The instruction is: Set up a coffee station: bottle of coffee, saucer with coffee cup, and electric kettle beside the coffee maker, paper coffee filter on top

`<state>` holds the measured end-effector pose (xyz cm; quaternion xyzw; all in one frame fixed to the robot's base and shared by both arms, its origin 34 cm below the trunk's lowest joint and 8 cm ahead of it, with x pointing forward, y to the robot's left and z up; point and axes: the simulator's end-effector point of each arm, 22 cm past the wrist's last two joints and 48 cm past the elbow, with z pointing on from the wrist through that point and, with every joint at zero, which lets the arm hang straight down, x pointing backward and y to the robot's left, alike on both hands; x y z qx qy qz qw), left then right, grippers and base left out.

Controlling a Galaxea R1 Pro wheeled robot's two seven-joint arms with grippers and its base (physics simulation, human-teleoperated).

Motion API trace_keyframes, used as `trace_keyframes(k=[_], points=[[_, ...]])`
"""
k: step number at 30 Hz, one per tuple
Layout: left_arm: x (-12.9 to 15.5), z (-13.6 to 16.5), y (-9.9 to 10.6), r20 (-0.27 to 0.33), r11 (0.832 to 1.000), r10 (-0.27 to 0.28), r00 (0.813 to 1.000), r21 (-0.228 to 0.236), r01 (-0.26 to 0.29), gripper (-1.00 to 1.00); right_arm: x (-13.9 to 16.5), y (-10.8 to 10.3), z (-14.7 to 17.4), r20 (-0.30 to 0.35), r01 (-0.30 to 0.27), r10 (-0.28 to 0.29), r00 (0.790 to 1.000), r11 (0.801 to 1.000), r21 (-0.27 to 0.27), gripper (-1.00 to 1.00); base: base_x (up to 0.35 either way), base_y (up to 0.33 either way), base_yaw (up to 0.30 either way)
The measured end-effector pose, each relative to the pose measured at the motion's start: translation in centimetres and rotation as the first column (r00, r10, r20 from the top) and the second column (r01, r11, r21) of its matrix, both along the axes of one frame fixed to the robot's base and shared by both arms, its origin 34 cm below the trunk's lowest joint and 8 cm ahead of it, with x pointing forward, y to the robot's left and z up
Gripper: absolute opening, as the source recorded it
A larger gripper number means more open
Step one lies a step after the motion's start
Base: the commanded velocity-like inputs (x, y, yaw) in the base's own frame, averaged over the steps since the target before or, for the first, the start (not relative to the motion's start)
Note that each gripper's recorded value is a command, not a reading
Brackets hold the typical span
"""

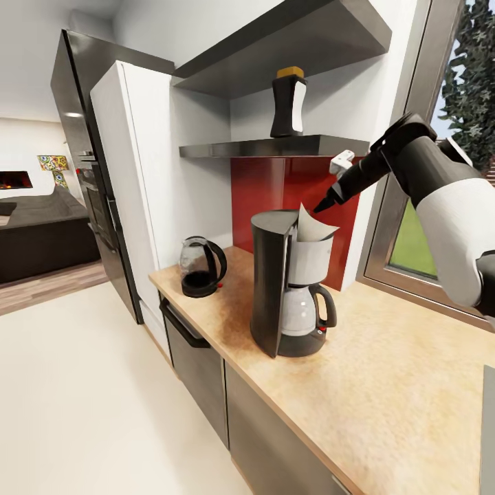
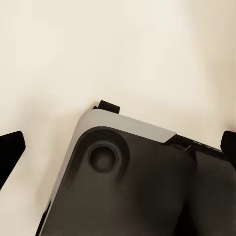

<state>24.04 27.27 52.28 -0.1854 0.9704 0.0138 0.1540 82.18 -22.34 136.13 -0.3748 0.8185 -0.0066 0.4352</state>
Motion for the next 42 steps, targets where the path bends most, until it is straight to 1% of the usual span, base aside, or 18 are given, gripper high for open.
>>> trace_keyframes(k=[12,20,23,25,27,34,42], points=[[0.0,0.0,0.0,0.0,1.0,-0.001,1.0,0.0,0.001,1.0,0.1,-1.8,0.1,0.001,0.027,-0.027,1.0,1.0,0.005,1.0,-0.006,0.0,0.0],[0.0,0.0,0.0,0.0,1.0,-0.001,1.0,0.0,0.001,1.0,0.1,-2.7,0.1,0.002,0.039,-0.039,0.999,0.999,0.007,1.0,-0.106,0.0,0.0],[0.0,0.0,0.0,0.0,1.0,-0.001,1.0,0.0,0.001,1.0,0.0,-2.7,0.3,0.008,0.038,-0.039,0.999,0.999,0.006,1.0,-0.142,0.0,0.0],[0.0,0.0,0.0,0.0,1.0,-0.001,1.0,0.0,0.001,1.0,-0.1,-2.4,1.4,0.04,0.03,-0.03,0.999,1.0,0.001,1.0,-0.239,0.0,0.0],[0.0,0.0,0.0,-0.001,1.0,-0.001,1.0,0.0,0.001,1.0,-0.2,-2.2,1.8,0.05,0.027,-0.027,0.998,1.0,-0.001,1.0,-0.28,0.0,0.0],[0.0,0.0,0.0,-0.001,1.0,-0.001,1.0,0.0,0.001,1.0,-0.2,-2.1,2.1,0.059,0.023,-0.023,0.998,1.0,-0.002,1.0,-0.301,0.0,0.0],[0.0,0.0,0.0,-0.002,1.0,-0.001,1.0,0.0,0.001,1.0,-0.3,-1.9,2.0,0.057,0.017,-0.017,0.998,1.0,-0.001,1.0,-0.151,0.065,0.0]])
